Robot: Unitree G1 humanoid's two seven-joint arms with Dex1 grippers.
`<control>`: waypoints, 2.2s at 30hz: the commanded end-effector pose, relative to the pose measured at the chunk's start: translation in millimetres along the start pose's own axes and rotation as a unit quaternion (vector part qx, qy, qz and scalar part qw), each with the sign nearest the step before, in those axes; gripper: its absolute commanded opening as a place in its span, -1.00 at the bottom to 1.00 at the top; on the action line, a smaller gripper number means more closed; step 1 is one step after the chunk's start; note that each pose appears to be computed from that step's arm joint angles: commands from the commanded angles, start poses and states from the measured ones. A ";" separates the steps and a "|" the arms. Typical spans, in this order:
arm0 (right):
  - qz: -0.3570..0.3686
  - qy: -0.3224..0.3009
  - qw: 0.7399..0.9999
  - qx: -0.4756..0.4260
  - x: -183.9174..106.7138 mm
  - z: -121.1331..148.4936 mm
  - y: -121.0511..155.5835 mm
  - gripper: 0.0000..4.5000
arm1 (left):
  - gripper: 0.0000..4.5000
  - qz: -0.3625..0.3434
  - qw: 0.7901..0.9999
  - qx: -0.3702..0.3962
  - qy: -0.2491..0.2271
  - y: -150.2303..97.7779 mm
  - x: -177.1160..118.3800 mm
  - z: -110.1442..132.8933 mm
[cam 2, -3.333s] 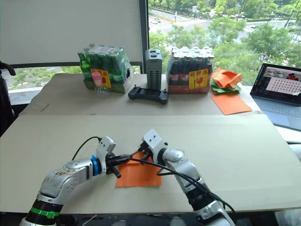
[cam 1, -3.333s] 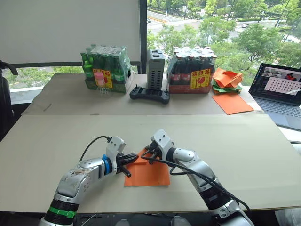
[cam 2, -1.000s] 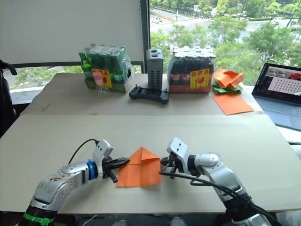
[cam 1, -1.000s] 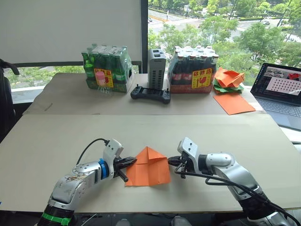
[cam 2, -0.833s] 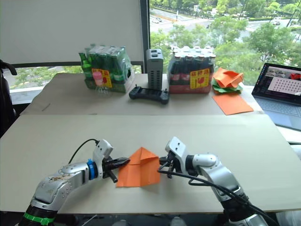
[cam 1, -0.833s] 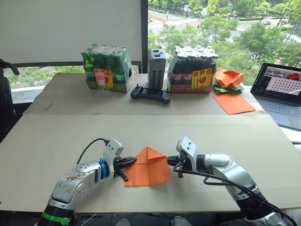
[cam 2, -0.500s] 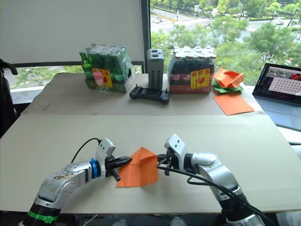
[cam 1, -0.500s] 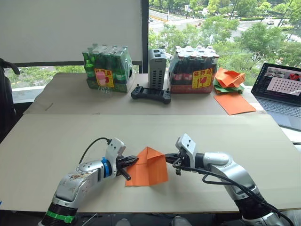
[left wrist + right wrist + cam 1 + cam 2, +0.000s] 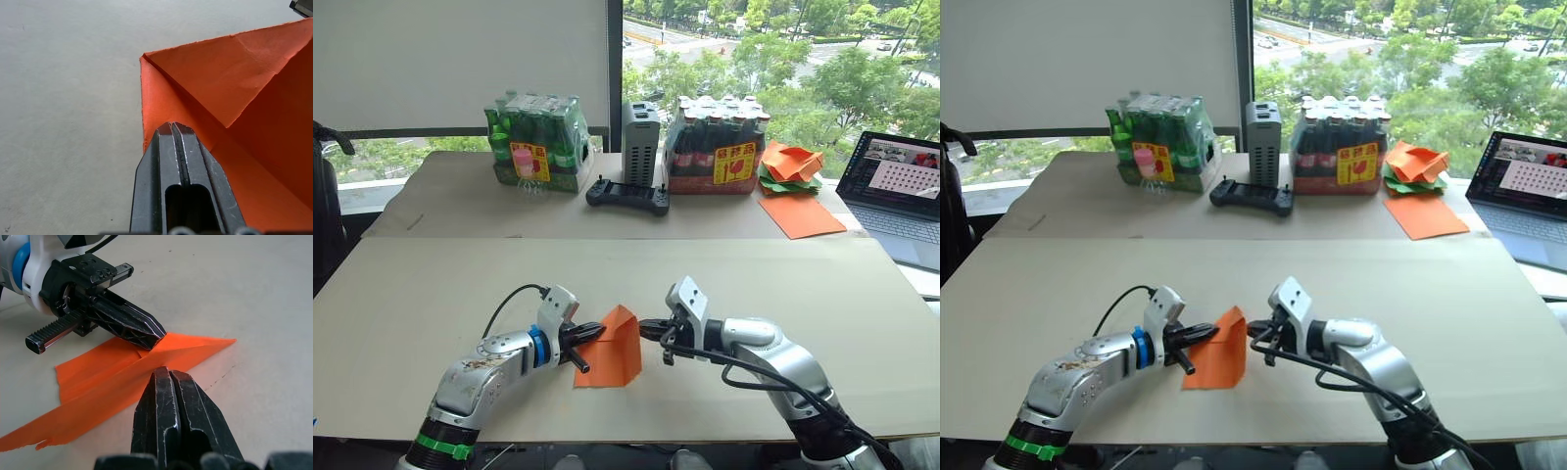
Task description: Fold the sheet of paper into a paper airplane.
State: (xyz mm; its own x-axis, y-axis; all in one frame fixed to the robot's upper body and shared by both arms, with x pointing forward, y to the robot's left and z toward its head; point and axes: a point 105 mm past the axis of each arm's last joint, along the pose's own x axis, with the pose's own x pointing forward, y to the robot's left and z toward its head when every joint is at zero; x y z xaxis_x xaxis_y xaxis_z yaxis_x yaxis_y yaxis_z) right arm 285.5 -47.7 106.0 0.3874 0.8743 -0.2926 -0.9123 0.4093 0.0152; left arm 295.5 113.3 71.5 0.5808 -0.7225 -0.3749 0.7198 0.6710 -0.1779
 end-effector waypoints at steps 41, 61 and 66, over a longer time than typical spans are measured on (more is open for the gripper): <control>0.010 -0.041 0.999 -0.008 30.7 18.5 13.0 -1.00 | -0.99 0.029 0.998 -0.021 0.056 8.6 -9.8 -34.1; 0.025 -0.035 0.998 -0.036 53.8 20.9 13.1 -1.00 | -0.99 0.090 0.992 -0.040 0.074 21.3 -41.0 -60.1; 0.023 -0.038 0.998 -0.035 57.6 21.6 12.1 -1.00 | -0.99 0.095 0.992 -0.041 0.073 20.9 -41.8 -60.2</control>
State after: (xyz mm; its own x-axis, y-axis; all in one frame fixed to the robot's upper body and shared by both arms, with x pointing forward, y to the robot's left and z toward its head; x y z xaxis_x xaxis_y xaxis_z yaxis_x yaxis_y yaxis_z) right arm 299.5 8.0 98.5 0.3587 0.8971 -0.2579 -0.9287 0.3708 -0.0022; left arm 274.8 149.7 65.8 0.6606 -0.6392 -0.3937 0.6481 0.7503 -0.1304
